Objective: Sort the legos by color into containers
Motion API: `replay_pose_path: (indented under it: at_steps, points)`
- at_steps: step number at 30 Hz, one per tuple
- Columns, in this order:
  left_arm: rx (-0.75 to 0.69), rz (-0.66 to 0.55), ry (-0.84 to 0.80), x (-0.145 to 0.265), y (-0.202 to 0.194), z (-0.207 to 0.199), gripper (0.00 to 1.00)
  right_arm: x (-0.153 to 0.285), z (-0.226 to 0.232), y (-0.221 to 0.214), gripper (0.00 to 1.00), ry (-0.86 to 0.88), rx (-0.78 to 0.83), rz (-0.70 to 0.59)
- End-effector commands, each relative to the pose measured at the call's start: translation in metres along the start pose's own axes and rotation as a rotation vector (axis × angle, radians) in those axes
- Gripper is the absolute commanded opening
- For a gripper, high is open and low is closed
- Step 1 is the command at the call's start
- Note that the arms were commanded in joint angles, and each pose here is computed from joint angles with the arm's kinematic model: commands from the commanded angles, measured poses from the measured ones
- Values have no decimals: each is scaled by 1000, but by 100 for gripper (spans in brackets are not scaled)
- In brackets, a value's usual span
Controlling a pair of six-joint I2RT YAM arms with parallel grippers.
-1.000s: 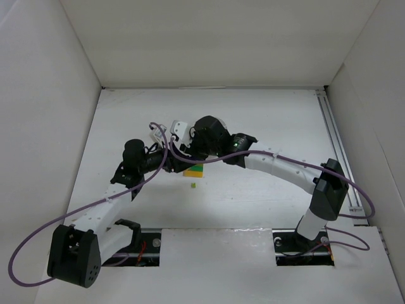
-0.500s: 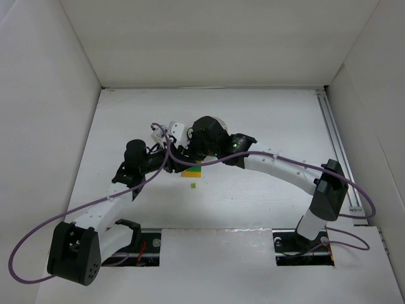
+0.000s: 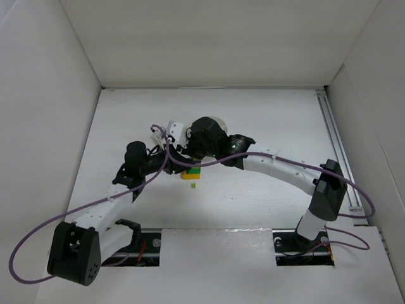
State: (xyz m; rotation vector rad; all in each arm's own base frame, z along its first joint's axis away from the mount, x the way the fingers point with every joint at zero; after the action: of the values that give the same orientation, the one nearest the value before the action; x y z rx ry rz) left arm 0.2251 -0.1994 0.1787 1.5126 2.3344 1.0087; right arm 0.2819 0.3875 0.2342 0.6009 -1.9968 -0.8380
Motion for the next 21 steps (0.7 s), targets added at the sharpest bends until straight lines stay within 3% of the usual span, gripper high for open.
replay_pose_path:
  at_steps: [1, 12, 16, 21]
  points:
    - [-12, -15, -17, 2, -2, -3, 37, 8, -24, 38, 3, -114, -3, -107]
    - [-6, -36, 1, 6, -3, -2, 25, 12, -41, 34, 3, -239, -49, -109]
    - [-18, -51, 23, 8, -2, 0, 24, 21, -80, 11, 2, -304, -202, -96]
    - [-45, -92, 32, 10, 14, -4, 23, 31, -118, -32, 0, -251, -540, -109]
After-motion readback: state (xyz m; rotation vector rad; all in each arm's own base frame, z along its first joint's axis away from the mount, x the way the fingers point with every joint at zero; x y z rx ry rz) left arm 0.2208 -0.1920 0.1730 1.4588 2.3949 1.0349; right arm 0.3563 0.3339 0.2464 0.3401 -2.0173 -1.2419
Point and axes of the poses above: each gripper's point midway between its finger pads, its own x axis back along the fingers, its own z axis along the line the jaws close on, y = z × x, the point moved 2 cm from there along x, back along the fingers, and after that the axes turned 1 degree about x, right-handed, at the moved point
